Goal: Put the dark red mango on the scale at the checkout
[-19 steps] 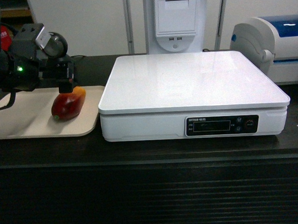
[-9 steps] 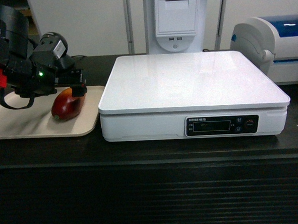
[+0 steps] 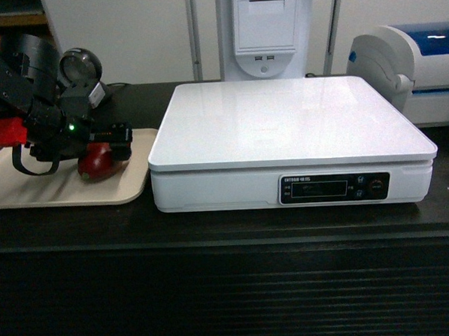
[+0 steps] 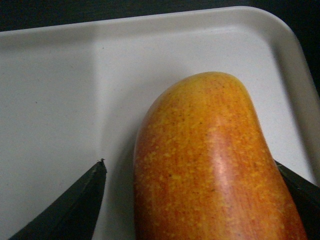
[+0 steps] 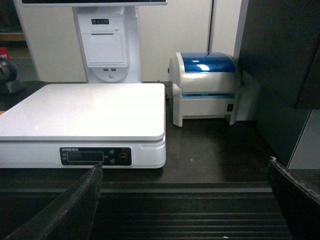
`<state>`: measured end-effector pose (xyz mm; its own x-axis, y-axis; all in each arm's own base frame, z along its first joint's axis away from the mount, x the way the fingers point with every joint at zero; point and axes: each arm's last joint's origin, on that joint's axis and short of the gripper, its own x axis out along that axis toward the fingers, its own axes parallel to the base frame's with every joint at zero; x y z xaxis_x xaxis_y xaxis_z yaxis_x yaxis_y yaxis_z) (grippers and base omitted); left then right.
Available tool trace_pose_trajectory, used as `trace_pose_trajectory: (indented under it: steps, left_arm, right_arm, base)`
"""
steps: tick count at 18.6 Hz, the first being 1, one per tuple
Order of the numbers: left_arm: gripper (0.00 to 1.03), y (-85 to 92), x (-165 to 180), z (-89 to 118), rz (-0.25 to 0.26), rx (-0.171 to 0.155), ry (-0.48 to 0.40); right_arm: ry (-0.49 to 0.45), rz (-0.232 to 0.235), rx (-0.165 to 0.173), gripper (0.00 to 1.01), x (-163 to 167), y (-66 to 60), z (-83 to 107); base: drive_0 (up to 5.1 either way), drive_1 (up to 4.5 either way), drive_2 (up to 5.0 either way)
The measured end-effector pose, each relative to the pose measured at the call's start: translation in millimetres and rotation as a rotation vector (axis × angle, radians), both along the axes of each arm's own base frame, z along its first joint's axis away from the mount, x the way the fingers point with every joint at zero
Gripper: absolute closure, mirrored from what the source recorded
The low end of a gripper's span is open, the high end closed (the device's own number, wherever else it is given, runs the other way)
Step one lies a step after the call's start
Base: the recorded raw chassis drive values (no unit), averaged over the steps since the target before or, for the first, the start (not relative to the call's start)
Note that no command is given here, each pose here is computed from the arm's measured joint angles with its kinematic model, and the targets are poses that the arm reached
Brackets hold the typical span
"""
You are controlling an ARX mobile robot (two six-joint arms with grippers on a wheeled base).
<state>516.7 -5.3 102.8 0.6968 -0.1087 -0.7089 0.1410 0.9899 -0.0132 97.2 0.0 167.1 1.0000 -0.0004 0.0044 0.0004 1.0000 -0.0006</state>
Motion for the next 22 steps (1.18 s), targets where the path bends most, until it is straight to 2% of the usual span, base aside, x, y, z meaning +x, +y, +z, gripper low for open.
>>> trace_pose_trajectory:
  steps: [3,4,9,10,12,14,15,16,18,19,22]
  left_arm:
    - [0.38,-0.9,-1,-3,0.000,0.000,-0.008]
    - [0.43,-1.3,-1,-3,0.000,0.000,-0.011]
    - [0.44,-5.6,-16,-1,-0.008,0.001,-0.024]
    - [0.44,-8.1,-20,3,-0.016,-0.003,-0.033]
    - [0.44,-16.6,-31,25,-0.035,-0.023,-0.091]
    - [0.44,-32.3,-46,65,-0.061,-0.044,-0.194]
    - [0.44,-62.1,-68,108,-0.134,-0.068,-0.313]
    - [0.44,-83.3,-81,127,-0.189,-0.084,-0.361]
    - [0.44,-102.1,-89,140,-0.240,-0.103,-0.394]
    - [0.44,-116.8,-94,144,-0.275,-0.122,-0.406]
    - [0.44,-145.4,-100,142,-0.321,-0.164,-0.391]
  right_arm:
    - [0.000,0.000,0.000,0.03,0,0.0,0.0]
    - [0.000,0.000,0.000,0.03,0,0.0,0.0]
    - [0.000,0.000,0.000,0.03,0,0.0,0.0]
    - [0.000,0.000,0.000,0.03,0,0.0,0.0]
    - [0.000,0.000,0.000,0.03,0,0.0,0.0]
    - [0.000,0.000,0.000,0.03,0,0.0,0.0]
    - [0.000,0.000,0.000,0.03,0,0.0,0.0]
    - [0.000,0.000,0.000,0.03,0,0.0,0.0]
    - [0.000,0.000,0.000,0.03,0,0.0,0.0]
    - [0.000,0.000,0.000,0.03,0,0.0,0.0]
    - [0.000,0.000,0.000,0.03,0,0.0,0.0]
  base:
    - [0.0,0.00,0.0]
    - [0.0,0.00,0.0]
    - [0.0,0.00,0.0]
    - [0.0,0.00,0.0]
    - [0.0,0.00,0.0]
    - [0.0,0.00,0.0]
    - [0.0,0.00,0.0]
    - [0.0,0.00,0.0]
    - [0.0,0.00,0.0]
    - [0.0,0.00,0.0]
    - [0.0,0.00,0.0]
